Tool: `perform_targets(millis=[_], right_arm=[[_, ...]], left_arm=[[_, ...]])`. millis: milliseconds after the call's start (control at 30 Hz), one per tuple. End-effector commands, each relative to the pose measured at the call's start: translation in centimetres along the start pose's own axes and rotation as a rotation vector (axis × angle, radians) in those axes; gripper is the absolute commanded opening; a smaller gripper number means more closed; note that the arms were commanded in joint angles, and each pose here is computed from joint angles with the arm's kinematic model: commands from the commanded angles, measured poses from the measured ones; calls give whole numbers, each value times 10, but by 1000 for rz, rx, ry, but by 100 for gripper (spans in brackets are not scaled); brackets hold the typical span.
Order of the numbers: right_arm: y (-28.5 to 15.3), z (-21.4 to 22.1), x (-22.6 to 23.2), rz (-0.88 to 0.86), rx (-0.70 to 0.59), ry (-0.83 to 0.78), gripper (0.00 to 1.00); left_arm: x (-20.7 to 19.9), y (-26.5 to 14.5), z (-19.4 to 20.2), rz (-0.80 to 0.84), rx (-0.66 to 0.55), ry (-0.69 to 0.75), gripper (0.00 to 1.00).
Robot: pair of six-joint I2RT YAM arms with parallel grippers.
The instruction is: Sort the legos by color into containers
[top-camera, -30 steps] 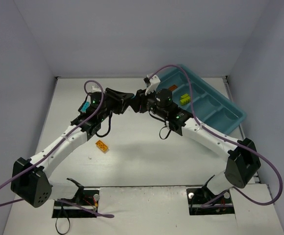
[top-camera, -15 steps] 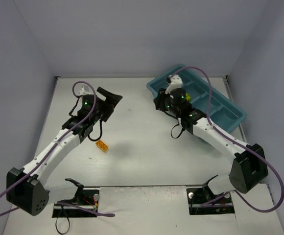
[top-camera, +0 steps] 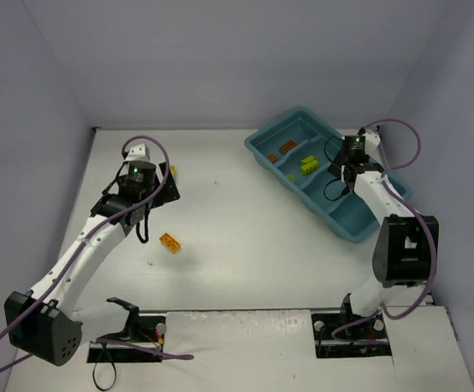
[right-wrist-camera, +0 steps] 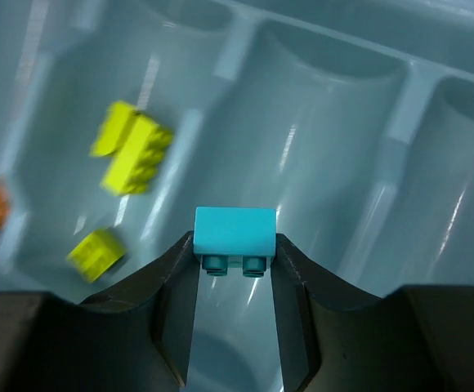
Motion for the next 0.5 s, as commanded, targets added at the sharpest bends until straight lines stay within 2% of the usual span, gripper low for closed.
perform_targets(millis=[0,167,267,400,467], right_arm=[[17,-18,-7,59,-14,65,4],[45,-14,-18,86,38,82,13],[55,-9,-20,86,66,81,26],[57,-12,-16,57,76,75,55],[52,-18,-12,34,66,60,60]], left_arm=[[11,3,-3,-23,57,151,83],[28,27,15,-95,199,182,82],[32,38,10,-110,221,184,82],[38,51,-11,-122,185,195,81],[41,61,-16,-136,195,221,80]])
Point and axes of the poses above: each gripper's point midway between its finger pads, its own y axis out along the fingers, its own x axis along the line the jaws close on, z = x × y, the point moved 3 cm from there along -y, back along the fingers, and after that the axes turned 2 degrees about y, right-handed, at the moved point
